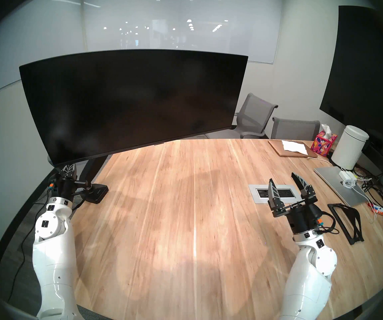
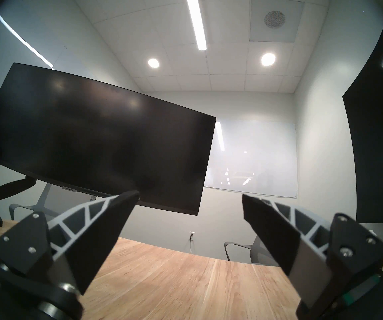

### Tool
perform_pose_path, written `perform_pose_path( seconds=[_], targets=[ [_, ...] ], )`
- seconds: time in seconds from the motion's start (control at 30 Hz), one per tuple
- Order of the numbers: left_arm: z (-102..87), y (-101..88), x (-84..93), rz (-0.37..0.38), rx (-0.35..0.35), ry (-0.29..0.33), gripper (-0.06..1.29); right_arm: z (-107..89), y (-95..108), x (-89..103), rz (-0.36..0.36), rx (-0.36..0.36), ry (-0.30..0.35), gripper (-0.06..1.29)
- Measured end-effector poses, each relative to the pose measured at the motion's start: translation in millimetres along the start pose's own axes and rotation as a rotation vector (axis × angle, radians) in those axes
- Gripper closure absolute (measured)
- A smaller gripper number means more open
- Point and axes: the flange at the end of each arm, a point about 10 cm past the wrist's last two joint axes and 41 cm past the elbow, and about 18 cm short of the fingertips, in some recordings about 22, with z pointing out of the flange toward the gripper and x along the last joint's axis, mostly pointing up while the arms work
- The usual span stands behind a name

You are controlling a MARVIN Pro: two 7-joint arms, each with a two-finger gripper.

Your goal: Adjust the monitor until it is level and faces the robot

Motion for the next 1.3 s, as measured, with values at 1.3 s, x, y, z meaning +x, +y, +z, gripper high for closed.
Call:
perform_pose_path(
  seconds=[1.3],
  targets=[
    [-67.8, 19.6, 31.2, 0.004, -0.127, 0.103, 1.25, 0.1, 0.0, 0.2, 0.001, 0.0, 0.0, 0.0]
  ],
)
